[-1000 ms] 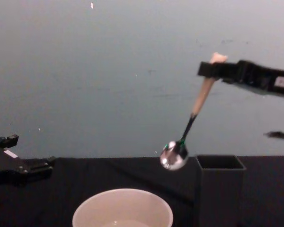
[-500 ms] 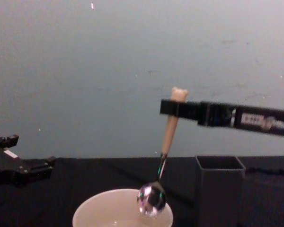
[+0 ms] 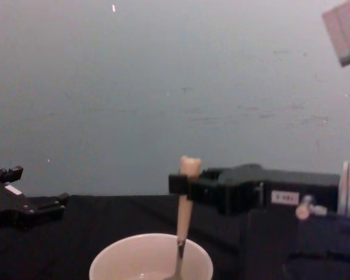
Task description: Pick up the stirring spoon with one hand, stir inside the cup, then place it back in its original position.
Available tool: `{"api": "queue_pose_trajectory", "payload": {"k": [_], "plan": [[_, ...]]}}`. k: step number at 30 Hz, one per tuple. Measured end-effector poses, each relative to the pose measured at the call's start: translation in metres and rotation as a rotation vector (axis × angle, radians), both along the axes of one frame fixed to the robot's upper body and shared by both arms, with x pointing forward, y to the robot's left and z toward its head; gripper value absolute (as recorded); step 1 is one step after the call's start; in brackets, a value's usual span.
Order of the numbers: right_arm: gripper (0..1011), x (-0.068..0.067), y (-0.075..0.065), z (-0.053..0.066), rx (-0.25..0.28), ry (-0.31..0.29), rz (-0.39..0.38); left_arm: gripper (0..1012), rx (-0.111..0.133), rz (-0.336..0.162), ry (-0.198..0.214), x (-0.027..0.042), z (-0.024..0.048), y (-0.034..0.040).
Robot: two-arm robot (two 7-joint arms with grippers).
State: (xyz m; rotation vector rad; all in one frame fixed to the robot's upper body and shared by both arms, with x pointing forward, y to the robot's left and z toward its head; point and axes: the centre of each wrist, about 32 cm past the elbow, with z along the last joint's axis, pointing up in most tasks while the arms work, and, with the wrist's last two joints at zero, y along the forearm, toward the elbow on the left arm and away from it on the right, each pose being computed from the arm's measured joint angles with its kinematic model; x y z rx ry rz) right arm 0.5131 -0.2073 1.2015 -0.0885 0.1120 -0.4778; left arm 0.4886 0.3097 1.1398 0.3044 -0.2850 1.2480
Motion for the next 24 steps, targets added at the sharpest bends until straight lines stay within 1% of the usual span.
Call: {"api": "queue_pose_trajectory", "payload": {"k": [6, 13, 20, 24], "plan": [[212, -0.002, 0.013, -0.008, -0.039, -0.008, 0.032, 1001, 0.000, 0.000, 0.000, 0.0000, 0.0000, 0.0000], [212, -0.001, 0.025, -0.011, -0.052, -0.014, 0.044, 1001, 0.000, 0.000, 0.000, 0.0000, 0.0000, 0.0000], [213, 0.005, 0.040, -0.015, -0.067, -0.014, 0.044, 1001, 0.000, 0.000, 0.000, 0.0000, 0.0000, 0.0000], [212, 0.011, 0.047, -0.016, -0.067, -0.011, 0.022, 1001, 0.000, 0.000, 0.000, 0.0000, 0.0000, 0.0000]]}}
